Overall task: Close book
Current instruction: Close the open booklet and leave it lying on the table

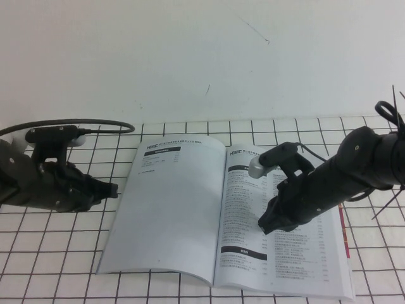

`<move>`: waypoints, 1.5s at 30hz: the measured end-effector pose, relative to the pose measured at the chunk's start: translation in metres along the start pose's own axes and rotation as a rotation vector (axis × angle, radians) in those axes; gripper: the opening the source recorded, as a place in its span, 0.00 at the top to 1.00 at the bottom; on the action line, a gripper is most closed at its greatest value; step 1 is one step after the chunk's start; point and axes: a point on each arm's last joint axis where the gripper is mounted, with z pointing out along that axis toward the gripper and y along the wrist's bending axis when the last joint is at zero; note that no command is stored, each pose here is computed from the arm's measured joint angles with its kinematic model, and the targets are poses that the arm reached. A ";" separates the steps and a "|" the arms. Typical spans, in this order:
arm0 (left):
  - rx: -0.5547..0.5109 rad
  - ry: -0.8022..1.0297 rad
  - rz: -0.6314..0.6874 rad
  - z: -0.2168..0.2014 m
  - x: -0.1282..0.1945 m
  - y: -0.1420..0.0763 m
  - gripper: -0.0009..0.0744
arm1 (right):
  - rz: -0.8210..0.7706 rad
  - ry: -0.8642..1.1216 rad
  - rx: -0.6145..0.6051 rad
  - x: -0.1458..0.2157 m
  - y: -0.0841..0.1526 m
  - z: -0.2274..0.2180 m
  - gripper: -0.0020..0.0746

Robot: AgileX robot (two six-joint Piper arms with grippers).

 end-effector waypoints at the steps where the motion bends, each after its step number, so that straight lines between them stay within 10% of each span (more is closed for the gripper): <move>1: 0.000 0.006 -0.001 0.005 -0.001 0.001 0.99 | 0.004 0.003 0.003 0.000 0.000 0.000 0.98; 20: 0.141 0.252 -0.069 0.073 -0.013 0.000 0.99 | 0.021 0.016 0.006 0.001 -0.001 0.000 0.98; 31: 0.655 0.186 -0.070 0.054 -0.044 -0.076 0.99 | 0.022 0.015 0.004 0.000 -0.001 -0.001 0.98; 45: 0.738 0.046 0.044 0.004 -0.072 -0.103 0.99 | -0.136 0.301 0.328 -0.012 0.003 -0.117 0.98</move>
